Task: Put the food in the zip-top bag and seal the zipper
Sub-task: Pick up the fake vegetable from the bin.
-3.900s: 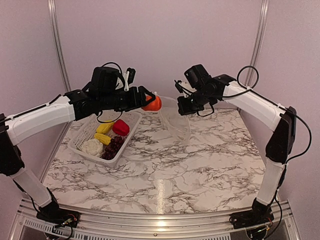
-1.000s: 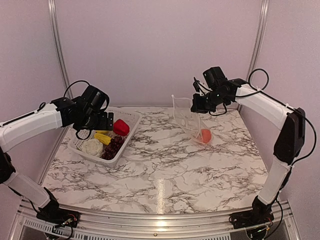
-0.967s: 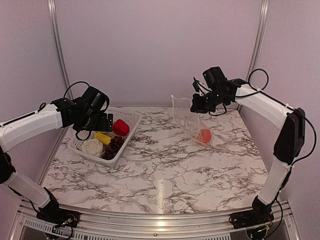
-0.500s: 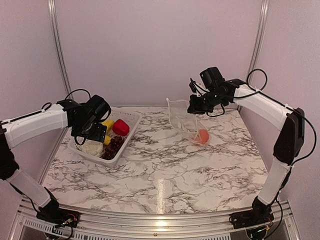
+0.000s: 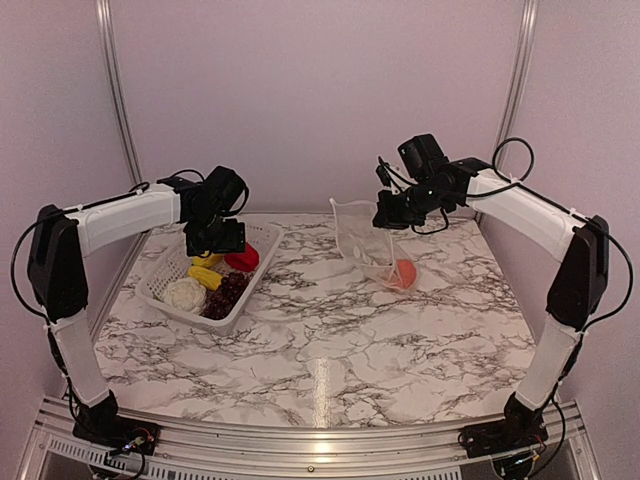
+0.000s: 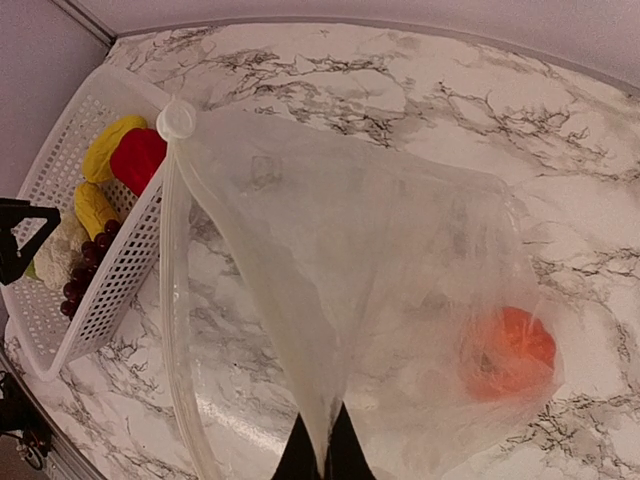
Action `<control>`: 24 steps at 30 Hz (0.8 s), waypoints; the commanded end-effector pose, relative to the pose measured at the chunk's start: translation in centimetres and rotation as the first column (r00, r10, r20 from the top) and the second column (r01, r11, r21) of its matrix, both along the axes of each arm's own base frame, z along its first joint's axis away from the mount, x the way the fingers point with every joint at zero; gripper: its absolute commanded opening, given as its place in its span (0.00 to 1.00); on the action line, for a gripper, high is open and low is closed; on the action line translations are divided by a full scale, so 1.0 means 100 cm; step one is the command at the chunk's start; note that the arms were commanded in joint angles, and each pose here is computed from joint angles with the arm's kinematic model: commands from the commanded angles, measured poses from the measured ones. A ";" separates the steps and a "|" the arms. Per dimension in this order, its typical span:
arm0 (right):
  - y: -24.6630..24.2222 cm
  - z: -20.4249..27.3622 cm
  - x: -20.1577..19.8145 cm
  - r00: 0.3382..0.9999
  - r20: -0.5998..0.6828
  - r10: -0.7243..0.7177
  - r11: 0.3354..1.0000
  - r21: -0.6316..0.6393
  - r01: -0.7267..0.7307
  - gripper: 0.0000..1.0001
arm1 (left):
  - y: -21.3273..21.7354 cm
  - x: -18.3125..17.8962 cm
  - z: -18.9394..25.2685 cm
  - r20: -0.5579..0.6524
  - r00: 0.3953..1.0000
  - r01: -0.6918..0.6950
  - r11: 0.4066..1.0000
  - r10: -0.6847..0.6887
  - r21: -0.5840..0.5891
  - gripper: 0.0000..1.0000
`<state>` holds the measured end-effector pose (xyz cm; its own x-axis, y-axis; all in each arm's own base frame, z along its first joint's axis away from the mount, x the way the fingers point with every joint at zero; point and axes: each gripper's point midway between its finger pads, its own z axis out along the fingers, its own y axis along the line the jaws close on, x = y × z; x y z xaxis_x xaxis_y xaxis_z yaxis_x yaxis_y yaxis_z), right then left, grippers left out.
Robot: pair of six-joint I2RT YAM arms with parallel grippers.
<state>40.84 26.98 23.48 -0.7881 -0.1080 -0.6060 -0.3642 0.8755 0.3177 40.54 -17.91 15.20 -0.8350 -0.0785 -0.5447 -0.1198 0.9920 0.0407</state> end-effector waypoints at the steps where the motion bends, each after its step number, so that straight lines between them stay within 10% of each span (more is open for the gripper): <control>1: 0.008 0.011 -0.002 1.000 0.017 0.022 1.000 0.010 -0.022 0.00 | -0.024 0.028 -0.004 -0.003 0.999 -0.051 0.986 0.052 -0.159 0.88; 24: -0.002 0.011 -0.017 1.000 0.013 0.000 1.000 0.017 0.000 0.00 | -0.028 0.080 -0.070 -0.107 0.873 -0.475 0.779 0.476 -0.410 0.87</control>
